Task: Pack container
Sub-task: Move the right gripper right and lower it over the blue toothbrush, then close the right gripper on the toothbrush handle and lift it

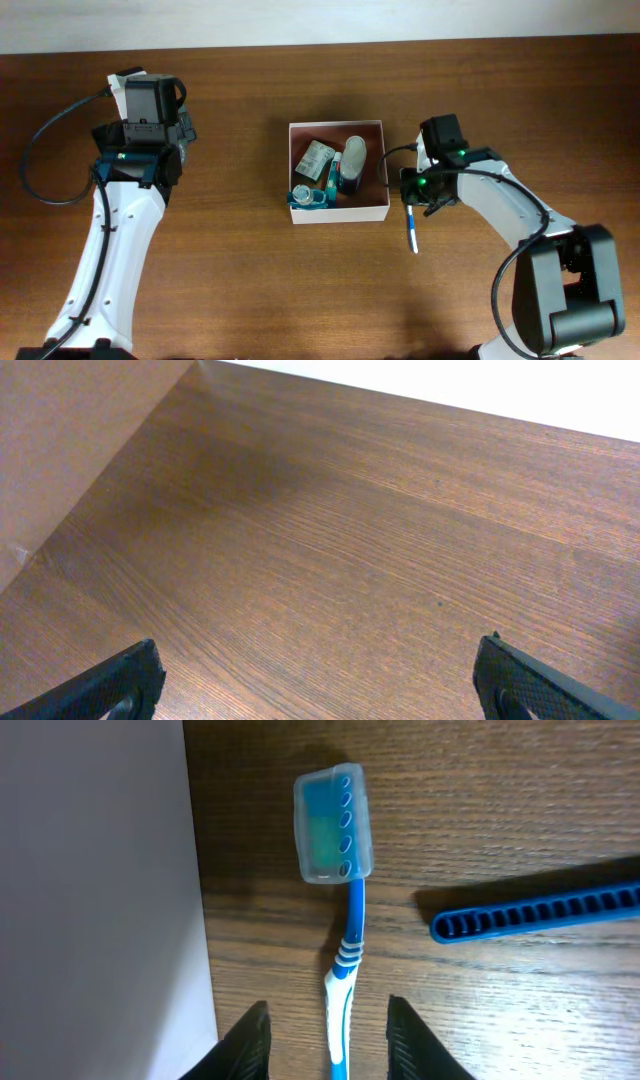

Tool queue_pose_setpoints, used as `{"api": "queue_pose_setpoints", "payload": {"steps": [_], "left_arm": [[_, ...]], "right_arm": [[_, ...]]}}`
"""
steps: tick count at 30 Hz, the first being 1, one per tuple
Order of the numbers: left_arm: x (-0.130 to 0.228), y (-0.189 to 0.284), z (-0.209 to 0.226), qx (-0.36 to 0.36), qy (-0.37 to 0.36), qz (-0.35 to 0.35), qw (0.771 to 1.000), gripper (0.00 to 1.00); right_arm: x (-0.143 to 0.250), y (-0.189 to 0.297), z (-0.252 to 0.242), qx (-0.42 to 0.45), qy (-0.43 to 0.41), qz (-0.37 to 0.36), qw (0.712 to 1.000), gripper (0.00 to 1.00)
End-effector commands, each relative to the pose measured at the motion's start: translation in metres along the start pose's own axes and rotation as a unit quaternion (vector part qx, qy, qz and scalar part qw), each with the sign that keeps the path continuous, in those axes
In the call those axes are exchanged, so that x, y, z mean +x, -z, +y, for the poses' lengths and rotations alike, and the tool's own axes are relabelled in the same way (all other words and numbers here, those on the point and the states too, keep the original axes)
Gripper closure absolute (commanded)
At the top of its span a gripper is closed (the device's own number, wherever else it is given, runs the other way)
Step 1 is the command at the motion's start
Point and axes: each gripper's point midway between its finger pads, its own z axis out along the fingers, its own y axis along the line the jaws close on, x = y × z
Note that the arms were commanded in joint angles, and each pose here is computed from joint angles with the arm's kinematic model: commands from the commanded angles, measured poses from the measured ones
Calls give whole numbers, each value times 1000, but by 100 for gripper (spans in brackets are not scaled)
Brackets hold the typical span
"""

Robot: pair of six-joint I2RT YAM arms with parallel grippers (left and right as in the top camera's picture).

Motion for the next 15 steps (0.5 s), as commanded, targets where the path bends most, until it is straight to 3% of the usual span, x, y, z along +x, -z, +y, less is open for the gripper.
{"api": "queue_pose_setpoints", "payload": {"steps": [1,15], "left_arm": [[-2,-1,0,-1,3,-1,1000,1],[-2,-1,0,-1,3,-1,1000,1]], "right_arm": [[7,-6,2,-8,-3,3,1000,66],[16,-19,-8,11,-4,10,1000,66]]}}
